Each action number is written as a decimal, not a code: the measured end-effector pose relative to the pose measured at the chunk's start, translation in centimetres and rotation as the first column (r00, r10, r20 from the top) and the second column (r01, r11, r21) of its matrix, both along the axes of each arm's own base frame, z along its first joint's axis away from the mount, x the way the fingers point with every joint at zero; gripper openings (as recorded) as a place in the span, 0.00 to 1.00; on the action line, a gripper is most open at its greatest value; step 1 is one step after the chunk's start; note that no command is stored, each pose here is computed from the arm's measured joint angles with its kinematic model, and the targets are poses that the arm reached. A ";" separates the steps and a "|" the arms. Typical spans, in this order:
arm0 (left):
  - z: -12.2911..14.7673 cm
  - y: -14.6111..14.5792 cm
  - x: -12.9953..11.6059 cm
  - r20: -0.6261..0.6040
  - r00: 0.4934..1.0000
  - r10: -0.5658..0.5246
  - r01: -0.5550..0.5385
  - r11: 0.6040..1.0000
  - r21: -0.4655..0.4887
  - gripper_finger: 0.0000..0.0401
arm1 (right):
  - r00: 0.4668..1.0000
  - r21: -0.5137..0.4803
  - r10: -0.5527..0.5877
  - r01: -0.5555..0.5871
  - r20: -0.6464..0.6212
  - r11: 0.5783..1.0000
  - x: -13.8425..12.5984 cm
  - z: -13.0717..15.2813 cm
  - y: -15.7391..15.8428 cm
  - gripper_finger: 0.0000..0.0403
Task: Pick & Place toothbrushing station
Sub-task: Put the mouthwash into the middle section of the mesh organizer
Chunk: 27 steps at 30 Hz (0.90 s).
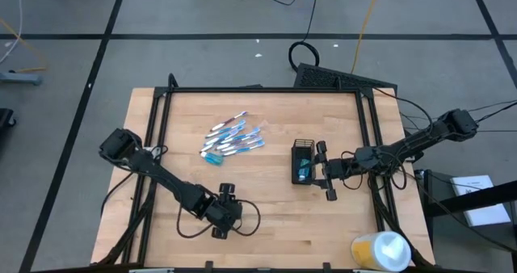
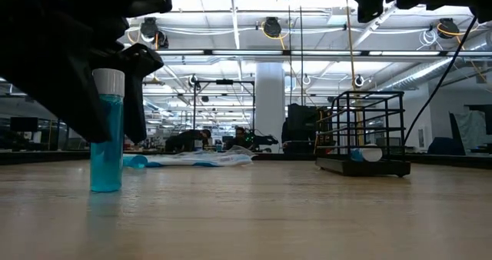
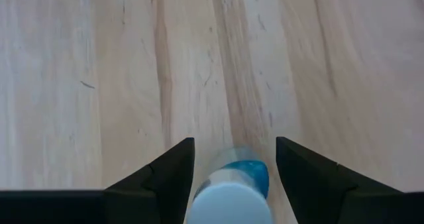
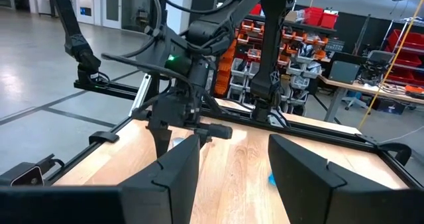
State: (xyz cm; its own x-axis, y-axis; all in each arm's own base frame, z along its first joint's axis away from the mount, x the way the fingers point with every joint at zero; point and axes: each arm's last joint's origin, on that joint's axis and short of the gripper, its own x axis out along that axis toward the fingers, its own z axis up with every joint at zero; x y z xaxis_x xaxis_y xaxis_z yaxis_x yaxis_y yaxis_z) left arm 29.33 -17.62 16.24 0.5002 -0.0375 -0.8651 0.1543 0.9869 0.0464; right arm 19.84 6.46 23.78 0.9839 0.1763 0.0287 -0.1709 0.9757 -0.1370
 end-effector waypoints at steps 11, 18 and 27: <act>-0.7 -0.1 -0.7 -0.020 0.999 0.026 -0.027 1.000 -0.008 0.53 | 1.000 0.000 0.000 0.000 -0.001 1.000 0.0 0.0 0.0 0.42; -1.9 0.4 -1.2 0.009 0.996 0.084 -0.084 0.996 0.007 0.53 | 1.000 0.000 0.000 0.000 0.000 1.000 0.0 0.0 0.0 0.42; -3.5 0.7 -1.7 0.085 0.994 0.070 -0.067 0.997 -0.039 0.53 | 1.000 0.000 0.000 0.000 -0.001 1.000 0.0 0.0 0.0 0.42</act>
